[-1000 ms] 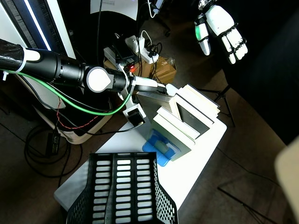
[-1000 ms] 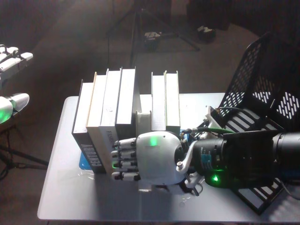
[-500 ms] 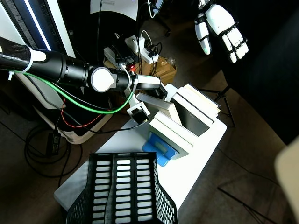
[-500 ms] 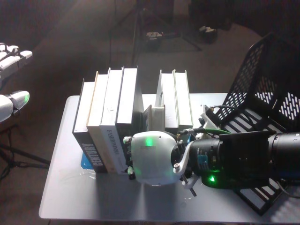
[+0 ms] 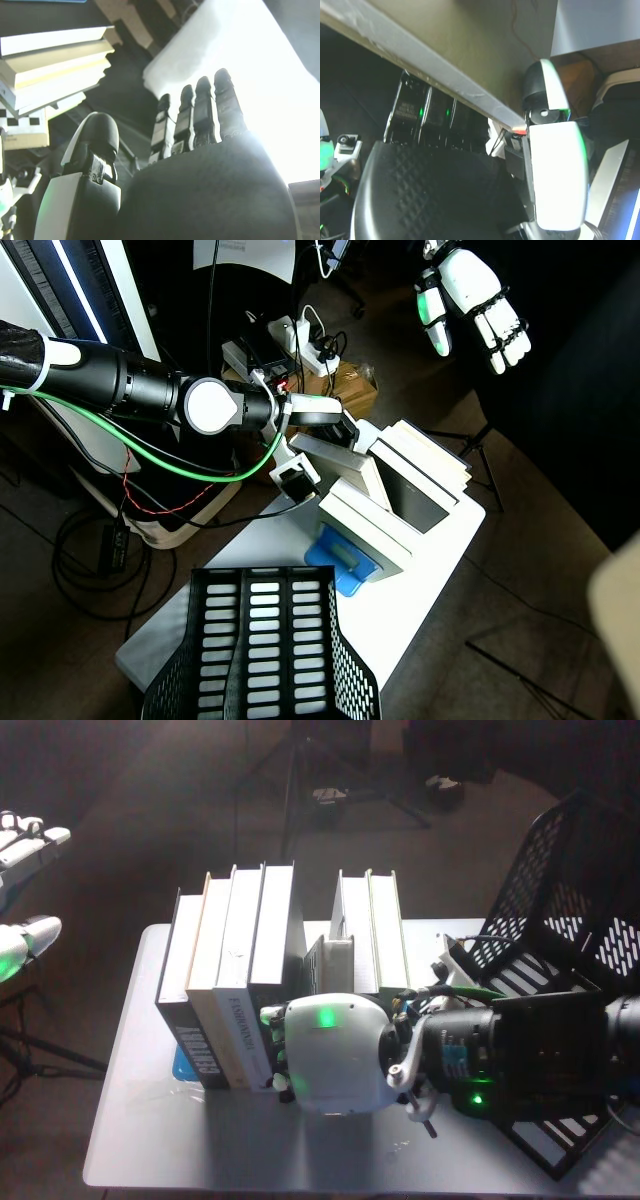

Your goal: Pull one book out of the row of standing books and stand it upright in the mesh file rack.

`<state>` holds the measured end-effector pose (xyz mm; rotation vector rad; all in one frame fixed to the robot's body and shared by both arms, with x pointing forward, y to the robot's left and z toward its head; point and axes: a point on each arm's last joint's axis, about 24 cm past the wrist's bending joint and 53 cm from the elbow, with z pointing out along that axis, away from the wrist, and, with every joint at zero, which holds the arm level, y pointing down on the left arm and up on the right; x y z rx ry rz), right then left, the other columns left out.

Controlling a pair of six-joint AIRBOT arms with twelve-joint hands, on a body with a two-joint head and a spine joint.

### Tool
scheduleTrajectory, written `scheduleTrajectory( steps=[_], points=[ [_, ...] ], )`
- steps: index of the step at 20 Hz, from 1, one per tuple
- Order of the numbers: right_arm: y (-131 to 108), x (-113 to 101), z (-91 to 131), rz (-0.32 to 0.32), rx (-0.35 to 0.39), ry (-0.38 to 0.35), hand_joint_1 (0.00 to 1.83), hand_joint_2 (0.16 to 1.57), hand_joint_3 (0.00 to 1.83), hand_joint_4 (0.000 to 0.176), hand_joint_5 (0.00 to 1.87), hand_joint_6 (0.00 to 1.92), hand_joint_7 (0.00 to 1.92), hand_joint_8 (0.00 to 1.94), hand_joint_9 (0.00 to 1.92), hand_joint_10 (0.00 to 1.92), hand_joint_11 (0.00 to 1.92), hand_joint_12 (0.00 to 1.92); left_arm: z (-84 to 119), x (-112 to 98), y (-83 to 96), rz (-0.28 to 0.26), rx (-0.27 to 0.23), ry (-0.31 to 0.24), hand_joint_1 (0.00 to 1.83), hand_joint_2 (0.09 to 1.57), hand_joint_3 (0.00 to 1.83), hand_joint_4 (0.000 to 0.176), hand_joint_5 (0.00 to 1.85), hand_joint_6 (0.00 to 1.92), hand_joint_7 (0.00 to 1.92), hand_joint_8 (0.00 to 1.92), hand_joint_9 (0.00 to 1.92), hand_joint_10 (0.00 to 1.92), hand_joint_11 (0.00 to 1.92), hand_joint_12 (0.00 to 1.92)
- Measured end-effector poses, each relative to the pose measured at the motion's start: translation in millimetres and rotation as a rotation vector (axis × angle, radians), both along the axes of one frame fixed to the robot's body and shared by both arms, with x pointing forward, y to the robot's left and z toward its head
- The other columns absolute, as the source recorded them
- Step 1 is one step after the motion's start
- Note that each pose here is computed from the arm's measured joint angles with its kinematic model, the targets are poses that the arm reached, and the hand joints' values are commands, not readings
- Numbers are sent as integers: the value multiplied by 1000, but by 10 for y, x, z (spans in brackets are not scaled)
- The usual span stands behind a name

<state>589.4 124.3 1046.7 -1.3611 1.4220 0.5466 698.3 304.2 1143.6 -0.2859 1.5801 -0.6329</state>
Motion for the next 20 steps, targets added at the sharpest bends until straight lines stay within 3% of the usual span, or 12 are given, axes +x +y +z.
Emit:
scheduleTrajectory(
  steps=[1, 3, 4, 5, 6, 7, 10, 11, 12, 15, 17, 20],
  points=[
    [-29, -21, 26, 3, 4, 0, 1248, 1124, 0, 0, 851, 1107, 1111, 916, 1042, 916, 699, 1477, 5, 0, -2, -1, 0, -2, 410, 1453, 0, 45, 107, 4, 38, 0, 11, 3, 0, 0],
    [-79, -42, 143, 7, 20, -6, 1241, 1122, 0, 0, 846, 1164, 1116, 875, 1000, 944, 688, 1548, -1, -12, -25, -5, -3, -1, 481, 1438, 0, 29, 135, 12, 58, 5, 38, 14, 0, 0],
    [-101, -54, 193, 9, 31, -7, 1354, 1105, 0, 0, 865, 1111, 1154, 782, 930, 1127, 704, 1558, 1, -14, -34, -9, -3, -2, 491, 1432, 0, 28, 146, 15, 68, 8, 49, 17, 8, 4],
    [-136, -70, 250, 12, 38, -11, 1280, 1090, 0, 0, 911, 1044, 1181, 762, 964, 1071, 709, 1584, 3, -16, -38, -10, -3, -3, 523, 1417, 8, 17, 163, 12, 83, 7, 73, 3, 4, 204],
    [-156, -92, 301, 16, 46, -13, 1280, 1090, 0, 0, 911, 1044, 1181, 762, 964, 1071, 709, 1584, 1, -14, -32, -7, -5, -1, 523, 1417, 8, 17, 163, 12, 83, 7, 73, 3, 4, 204],
    [-186, -102, 340, 16, 52, -15, 1357, 1110, 4, 0, 829, 1129, 1123, 793, 907, 1221, 683, 1592, 2, -13, -26, -5, -7, -1, 523, 1420, 0, 16, 170, 6, 87, 1, 80, 2, 0, 343],
    [-278, -151, 519, 34, 71, -32, 1365, 1143, 4, 0, 790, 1287, 1011, 905, 849, 1311, 597, 1646, -5, -19, -38, -7, -8, 1, 611, 1402, 0, 16, 193, 5, 109, 1, 92, 5, 0, 423],
    [-293, -155, 613, 48, 78, -29, 1356, 1166, 6, 0, 765, 1360, 958, 956, 795, 1376, 566, 1671, -6, -27, -52, -9, -12, 1, 573, 1417, 0, 29, 177, 1, 83, 0, 55, 0, 0, 325],
    [-319, -163, 689, 51, 86, -25, 1364, 1156, 0, 0, 815, 1234, 946, 979, 838, 1378, 650, 1669, -13, -31, -66, -14, -9, 3, 410, 1465, 7, 53, 133, 2, 26, 2, 2, 0, 0, 146],
    [-430, -240, 782, 79, 86, -30, 1353, 1182, 8, 0, 752, 1311, 895, 1086, 781, 1461, 638, 1718, -12, -28, -54, -10, -12, 4, 361, 1480, 4, 53, 127, 1, 17, 0, 0, 0, 0, 111],
    [-466, -247, 945, 85, 112, -27, 1351, 1188, 2, 0, 711, 1342, 917, 1079, 786, 1438, 676, 1649, -18, -29, -58, -11, -11, 6, 414, 1471, 0, 36, 165, 10, 40, 5, 5, 2, 0, 4],
    [-572, -259, 1043, 81, 127, -26, 1339, 1220, 6, 0, 651, 1425, 849, 1204, 733, 1525, 675, 1728, -24, -29, -61, -12, -10, 8, 387, 1468, 0, 39, 151, 3, 36, 2, 0, 0, 0, 0]
  ],
)
